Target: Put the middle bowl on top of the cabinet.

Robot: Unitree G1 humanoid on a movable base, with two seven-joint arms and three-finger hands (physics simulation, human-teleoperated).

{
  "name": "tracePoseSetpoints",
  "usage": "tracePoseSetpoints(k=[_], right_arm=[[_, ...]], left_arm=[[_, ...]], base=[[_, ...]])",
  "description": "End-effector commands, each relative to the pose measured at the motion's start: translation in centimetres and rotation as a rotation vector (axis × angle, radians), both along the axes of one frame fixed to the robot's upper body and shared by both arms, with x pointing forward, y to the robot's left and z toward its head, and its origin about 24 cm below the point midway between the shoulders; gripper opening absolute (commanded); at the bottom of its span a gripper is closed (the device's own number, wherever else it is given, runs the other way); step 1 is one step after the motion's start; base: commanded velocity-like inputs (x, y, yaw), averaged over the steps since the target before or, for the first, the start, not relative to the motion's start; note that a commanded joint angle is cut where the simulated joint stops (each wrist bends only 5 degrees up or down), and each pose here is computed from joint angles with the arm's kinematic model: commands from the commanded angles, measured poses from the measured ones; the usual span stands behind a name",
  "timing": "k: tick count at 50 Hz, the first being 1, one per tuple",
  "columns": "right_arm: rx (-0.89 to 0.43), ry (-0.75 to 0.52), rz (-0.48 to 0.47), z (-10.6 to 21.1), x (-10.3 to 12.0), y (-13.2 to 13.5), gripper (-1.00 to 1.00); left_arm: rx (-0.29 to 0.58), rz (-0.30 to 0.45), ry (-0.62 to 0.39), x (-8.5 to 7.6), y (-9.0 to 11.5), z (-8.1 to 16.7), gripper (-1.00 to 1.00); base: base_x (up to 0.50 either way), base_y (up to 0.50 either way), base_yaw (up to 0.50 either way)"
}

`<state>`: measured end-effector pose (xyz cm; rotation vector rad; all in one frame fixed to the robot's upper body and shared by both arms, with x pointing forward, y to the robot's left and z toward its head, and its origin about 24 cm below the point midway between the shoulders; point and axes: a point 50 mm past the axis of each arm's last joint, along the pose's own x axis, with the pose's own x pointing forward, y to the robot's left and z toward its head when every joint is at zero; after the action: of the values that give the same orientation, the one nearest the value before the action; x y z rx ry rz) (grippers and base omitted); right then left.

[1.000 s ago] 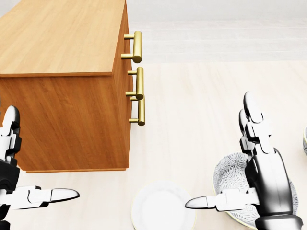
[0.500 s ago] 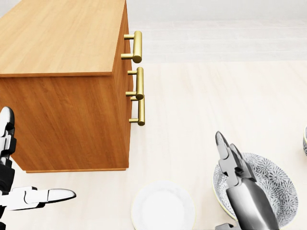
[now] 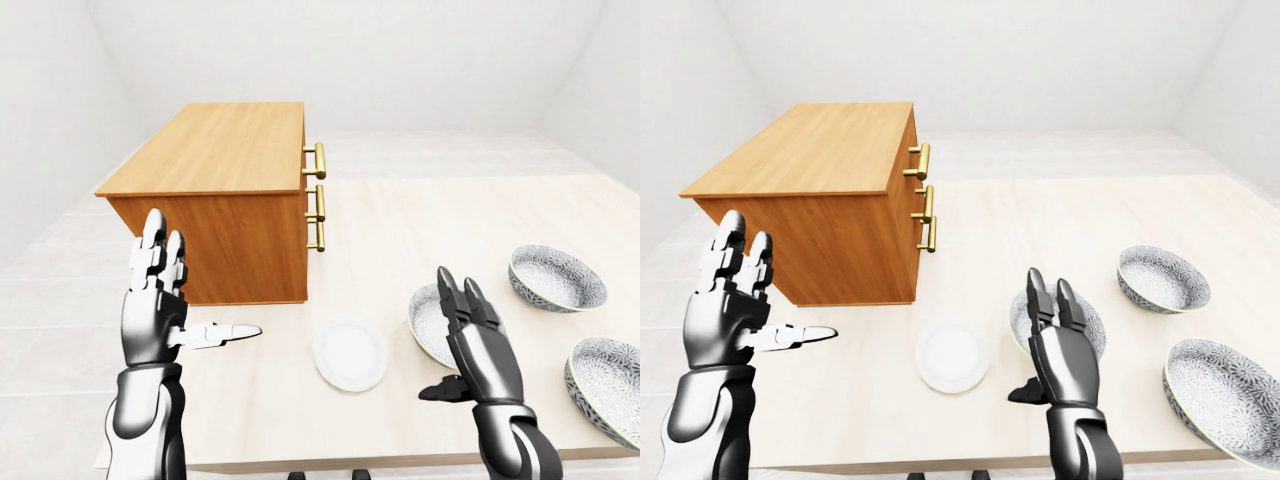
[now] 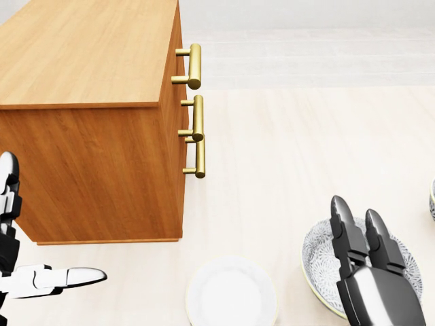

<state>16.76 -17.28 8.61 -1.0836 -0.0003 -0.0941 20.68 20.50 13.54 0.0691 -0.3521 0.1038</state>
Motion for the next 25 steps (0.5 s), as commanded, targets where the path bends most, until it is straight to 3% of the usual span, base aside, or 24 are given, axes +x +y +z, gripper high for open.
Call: tracePoseSetpoints(k=[1, 3, 15, 25], right_arm=[[-0.102, -0.041, -0.088, 0.4, 0.2, -0.9, 1.00], [-0.077, 0.000, -0.074, 0.1, 0.3, -1.1, 1.00], [-0.283, 0.102, -0.119, -2.4, 0.6, -1.7, 1.00], [-0.302, 0.127, -0.132, -2.7, 0.3, -2.1, 1.00]], left_arm=[[-0.011, -0.015, 0.002, 0.0, -0.2, -0.1, 1.00], [-0.012, -0.015, 0.005, 0.1, -0.2, -0.2, 1.00], [-0.013, -0.012, 0.005, 0.1, -0.3, -0.2, 1.00], [-0.017, -0.014, -0.009, -0.1, -0.3, 0.1, 1.00]], base=[[0.00, 0.00, 0.00], [0.00, 0.00, 0.00], [0.00, 0.00, 0.00], [0.00, 0.00, 0.00]])
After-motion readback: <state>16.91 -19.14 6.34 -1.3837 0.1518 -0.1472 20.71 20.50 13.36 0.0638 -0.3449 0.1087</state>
